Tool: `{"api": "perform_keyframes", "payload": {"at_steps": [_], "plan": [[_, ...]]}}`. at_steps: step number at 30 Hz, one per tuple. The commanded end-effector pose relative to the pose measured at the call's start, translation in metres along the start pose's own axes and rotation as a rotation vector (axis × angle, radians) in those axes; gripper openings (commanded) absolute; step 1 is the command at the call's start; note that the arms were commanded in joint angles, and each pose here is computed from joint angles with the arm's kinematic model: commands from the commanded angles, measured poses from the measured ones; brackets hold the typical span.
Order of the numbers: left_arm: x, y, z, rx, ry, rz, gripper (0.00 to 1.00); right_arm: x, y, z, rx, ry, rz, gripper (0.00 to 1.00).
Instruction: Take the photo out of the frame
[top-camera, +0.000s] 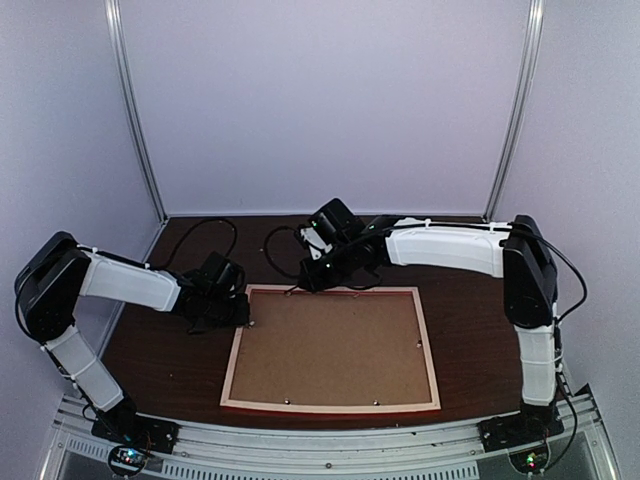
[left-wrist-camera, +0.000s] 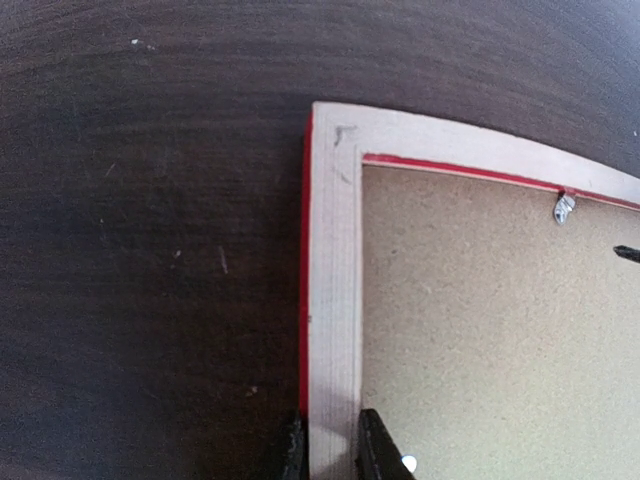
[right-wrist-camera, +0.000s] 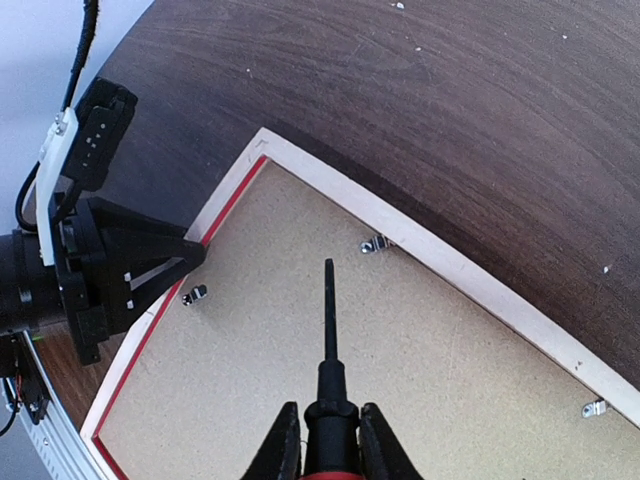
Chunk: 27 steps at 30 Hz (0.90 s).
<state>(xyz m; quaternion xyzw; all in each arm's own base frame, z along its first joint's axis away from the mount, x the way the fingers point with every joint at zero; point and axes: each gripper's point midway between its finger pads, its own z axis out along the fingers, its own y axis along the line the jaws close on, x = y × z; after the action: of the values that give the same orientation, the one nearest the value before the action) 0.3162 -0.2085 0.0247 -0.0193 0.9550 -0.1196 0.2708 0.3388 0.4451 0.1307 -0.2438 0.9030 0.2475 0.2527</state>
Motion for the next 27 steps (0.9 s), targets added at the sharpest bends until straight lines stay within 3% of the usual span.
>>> {"api": "perform_keyframes", "payload": {"at_steps": [1,27], "plan": [[0.049,0.030,0.007,-0.082,0.166,0.005,0.18,-0.010,0.000,0.007,0.013,-0.004,-0.002,0.00],[0.050,0.031,0.008,-0.078,0.166,0.005,0.17,-0.012,-0.034,0.035,0.143,0.028,-0.026,0.00]]}}
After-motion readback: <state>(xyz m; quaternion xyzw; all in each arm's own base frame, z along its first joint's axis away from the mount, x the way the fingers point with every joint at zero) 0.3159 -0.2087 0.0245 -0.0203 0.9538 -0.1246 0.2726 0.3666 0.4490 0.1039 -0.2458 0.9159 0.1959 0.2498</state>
